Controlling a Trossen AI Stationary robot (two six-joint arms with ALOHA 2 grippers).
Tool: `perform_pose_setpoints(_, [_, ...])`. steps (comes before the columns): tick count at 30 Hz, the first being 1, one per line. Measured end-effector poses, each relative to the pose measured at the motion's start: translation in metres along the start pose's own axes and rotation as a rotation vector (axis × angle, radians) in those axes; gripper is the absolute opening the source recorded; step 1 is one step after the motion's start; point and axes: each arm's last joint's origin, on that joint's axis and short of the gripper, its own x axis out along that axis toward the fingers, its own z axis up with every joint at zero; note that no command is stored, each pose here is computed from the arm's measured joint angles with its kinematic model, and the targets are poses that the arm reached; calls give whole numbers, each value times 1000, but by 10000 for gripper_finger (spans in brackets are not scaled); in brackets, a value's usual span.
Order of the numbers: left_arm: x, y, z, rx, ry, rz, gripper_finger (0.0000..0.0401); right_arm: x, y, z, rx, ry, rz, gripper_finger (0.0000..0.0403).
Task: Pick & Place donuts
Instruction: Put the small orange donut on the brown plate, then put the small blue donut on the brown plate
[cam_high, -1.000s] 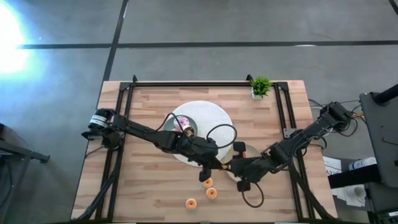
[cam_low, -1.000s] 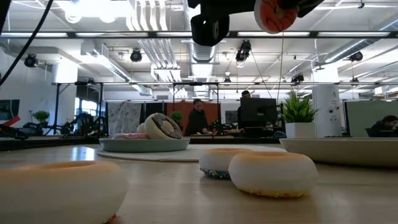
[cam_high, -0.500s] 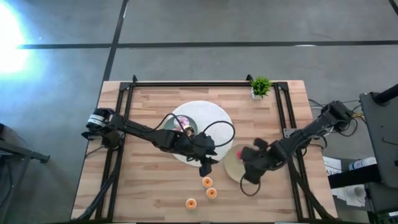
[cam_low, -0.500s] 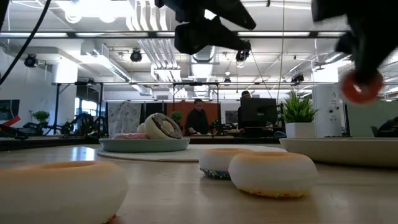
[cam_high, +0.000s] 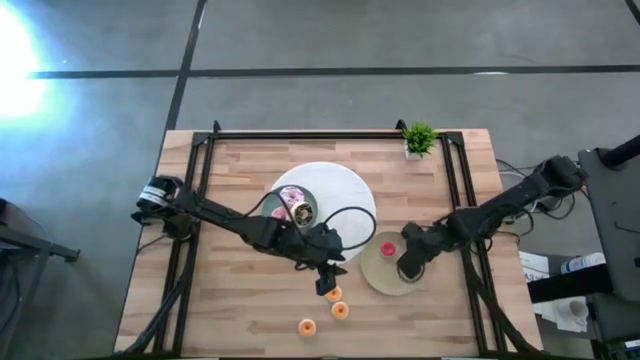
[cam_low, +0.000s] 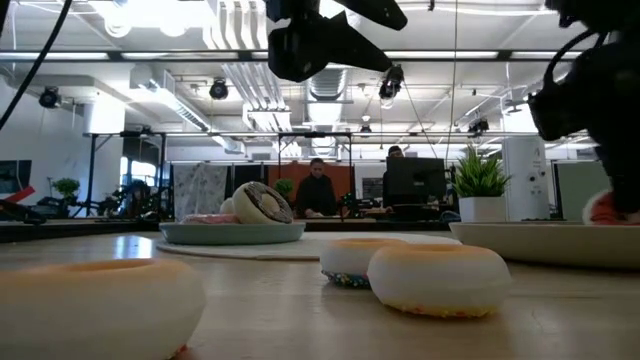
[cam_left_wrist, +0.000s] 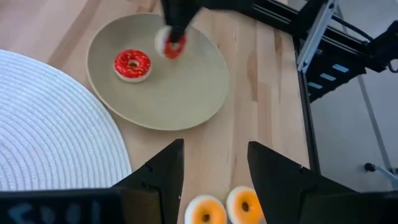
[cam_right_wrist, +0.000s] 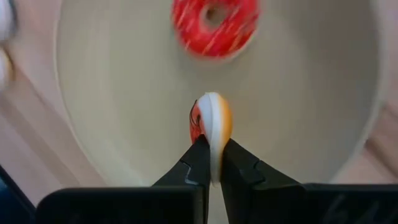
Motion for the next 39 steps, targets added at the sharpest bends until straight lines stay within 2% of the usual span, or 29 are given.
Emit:
perform_pose_setpoints(7, [-1, -4, -3, -1, -6, 23, 151, -6, -19, 8, 105, -59, 36, 34])
perform_pose_setpoints(11, [-1, -4, -3, -11, -9, 28, 151, -6, -20, 10, 124, -79, 23, 63])
perform_pose_setpoints(15, [-1, -4, -3, -12, -9, 27, 151, -1, -21, 10, 117, -80, -23, 106])
perform_pose_setpoints(19, [-1, -4, -3, -13, -9, 27, 151, 3, -23, 11, 98, -67, -126, 140])
perform_pose_setpoints(24, [-1, -4, -4, -12, -5, 30, 151, -3, -17, 14, 22, -99, -244, 165])
perform_pose_setpoints(30, [-1, -2, -7, -8, 24, 48, 151, -19, -1, 20, -68, -135, -240, 191])
perform_pose_setpoints(34, [-2, -1, -15, 10, 99, 86, 151, -27, -2, 20, -94, -104, -311, 209])
perform_pose_setpoints(36, [-3, -4, -22, 40, 140, 97, 151, -30, -3, 19, -119, -98, -347, 217])
perform_pose_setpoints(39, [-5, -18, -35, 167, 173, 62, 151, -37, 9, 14, -295, -162, -322, 228])
